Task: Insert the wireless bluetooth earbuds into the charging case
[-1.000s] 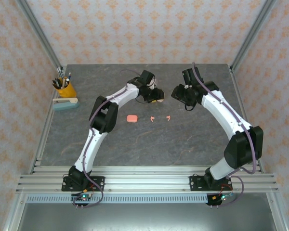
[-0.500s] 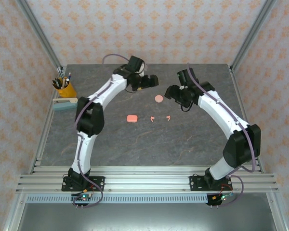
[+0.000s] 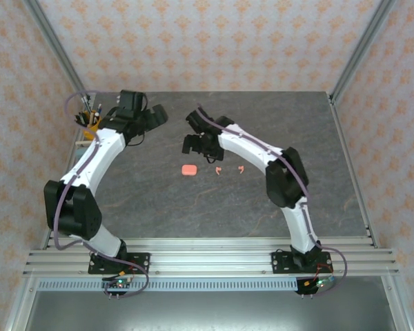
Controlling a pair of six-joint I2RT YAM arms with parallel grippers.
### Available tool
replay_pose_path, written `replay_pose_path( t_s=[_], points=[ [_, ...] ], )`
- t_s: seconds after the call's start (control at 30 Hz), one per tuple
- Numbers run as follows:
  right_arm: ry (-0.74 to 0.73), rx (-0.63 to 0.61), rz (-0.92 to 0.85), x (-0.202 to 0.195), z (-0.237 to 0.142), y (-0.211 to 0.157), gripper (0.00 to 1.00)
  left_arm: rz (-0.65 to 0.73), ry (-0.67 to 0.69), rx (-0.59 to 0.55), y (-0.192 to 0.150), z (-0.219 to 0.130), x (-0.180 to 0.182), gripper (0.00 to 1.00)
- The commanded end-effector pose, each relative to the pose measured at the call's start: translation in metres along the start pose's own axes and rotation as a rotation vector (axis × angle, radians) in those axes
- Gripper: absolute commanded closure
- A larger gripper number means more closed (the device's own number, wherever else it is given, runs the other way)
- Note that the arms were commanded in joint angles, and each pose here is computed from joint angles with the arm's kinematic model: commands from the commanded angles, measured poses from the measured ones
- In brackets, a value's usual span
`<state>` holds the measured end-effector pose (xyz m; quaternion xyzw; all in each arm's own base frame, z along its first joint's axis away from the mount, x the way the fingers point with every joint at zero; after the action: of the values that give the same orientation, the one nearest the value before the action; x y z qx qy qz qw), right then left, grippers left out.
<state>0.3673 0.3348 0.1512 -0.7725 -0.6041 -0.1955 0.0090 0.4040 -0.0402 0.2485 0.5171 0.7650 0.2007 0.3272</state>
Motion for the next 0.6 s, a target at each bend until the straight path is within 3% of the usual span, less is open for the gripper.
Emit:
replay_pose_path(
  t_s=[0.0, 0.27, 0.57],
  points=[
    [-0.112, -0.002, -0.009, 0.004, 0.009, -0.008, 0.01, -0.117, 0.061, -0.104, 0.009, -0.014, 0.025, 0.0],
    [-0.269, -0.047, -0.06, 0.012, 0.039, -0.022, 0.01, -0.162, 0.091, -0.106, -0.005, -0.023, 0.048, 0.0],
    [-0.268, 0.005, -0.067, 0.015, 0.064, -0.035, 0.08, -0.166, 0.078, -0.09, -0.013, -0.022, 0.05, 0.0]
  ],
)
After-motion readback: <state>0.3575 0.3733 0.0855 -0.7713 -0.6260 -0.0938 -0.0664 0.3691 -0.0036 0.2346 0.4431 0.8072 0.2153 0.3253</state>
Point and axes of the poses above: each hand's point on the last joint's axis, 136 mm out from that joint toward the fingers, its own z axis out along the fingers, its own x axis along the line the jaws close on, y = z × x, the point moved 5 cm from there along -z, back along the fingers, and after that the axes turned 9 degrees about z, right-handed, at the moved point
